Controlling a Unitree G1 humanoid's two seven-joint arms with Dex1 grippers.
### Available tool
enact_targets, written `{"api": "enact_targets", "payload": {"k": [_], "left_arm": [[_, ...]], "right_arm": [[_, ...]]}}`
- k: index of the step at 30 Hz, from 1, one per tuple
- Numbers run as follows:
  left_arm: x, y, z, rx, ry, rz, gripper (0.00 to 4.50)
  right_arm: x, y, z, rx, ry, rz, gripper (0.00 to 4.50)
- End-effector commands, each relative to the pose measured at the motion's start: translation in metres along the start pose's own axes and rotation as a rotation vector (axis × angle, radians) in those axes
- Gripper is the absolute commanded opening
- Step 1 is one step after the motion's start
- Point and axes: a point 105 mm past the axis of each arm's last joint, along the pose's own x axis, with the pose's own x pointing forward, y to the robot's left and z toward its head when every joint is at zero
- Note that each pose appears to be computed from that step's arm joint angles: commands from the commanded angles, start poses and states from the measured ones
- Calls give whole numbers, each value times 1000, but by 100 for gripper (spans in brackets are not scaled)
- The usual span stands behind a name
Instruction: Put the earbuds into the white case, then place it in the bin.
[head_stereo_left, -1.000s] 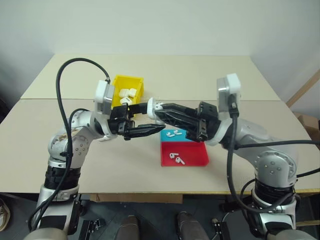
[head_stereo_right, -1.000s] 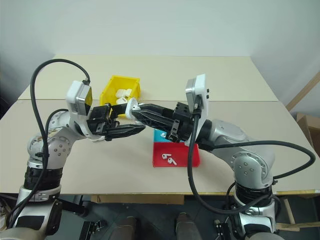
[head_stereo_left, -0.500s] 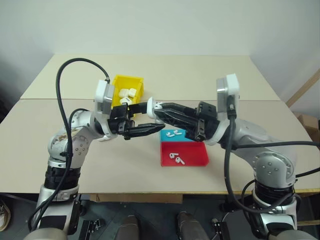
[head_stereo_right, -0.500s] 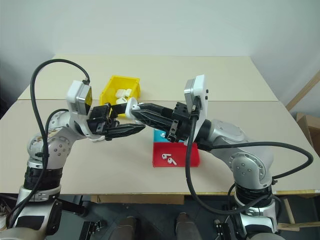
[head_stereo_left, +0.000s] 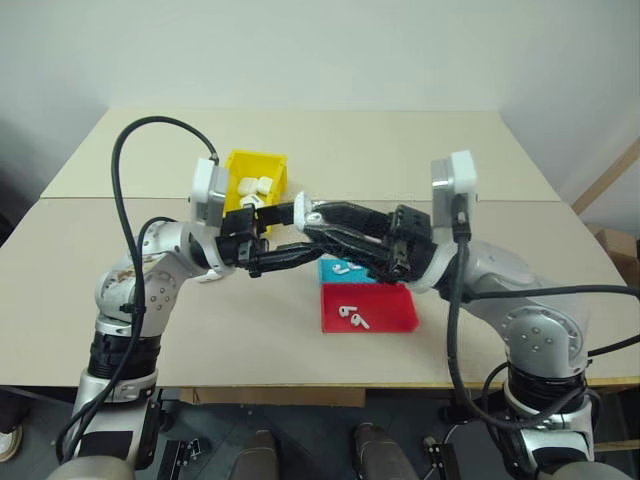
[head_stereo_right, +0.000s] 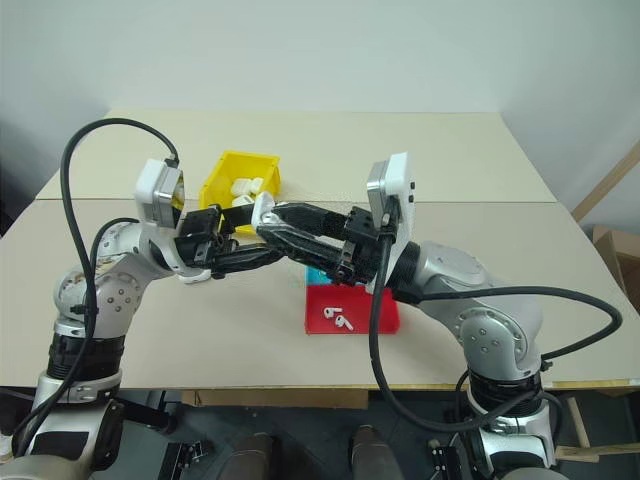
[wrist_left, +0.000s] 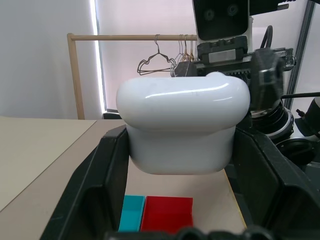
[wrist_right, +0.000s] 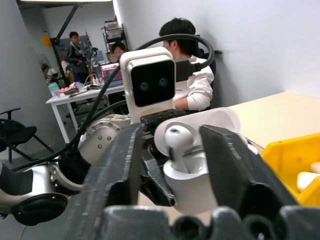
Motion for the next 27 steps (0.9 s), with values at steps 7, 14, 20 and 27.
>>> {"api": "enact_targets", "payload": {"k": [7, 14, 20, 27], "left_arm": [[5, -5, 19, 75, -40, -44, 278], [6, -4, 18, 75, -39, -44, 278], [8, -4, 18, 80, -44, -47, 278], [8, -3, 13, 65, -35, -89, 278]], "right_arm": [[-6, 4, 0, 0, 32, 7, 445], [-15, 10, 4, 0, 62, 42, 445], [-25, 9, 7, 12, 115, 40, 445], [-60, -26, 37, -169, 305, -8, 360]]}}
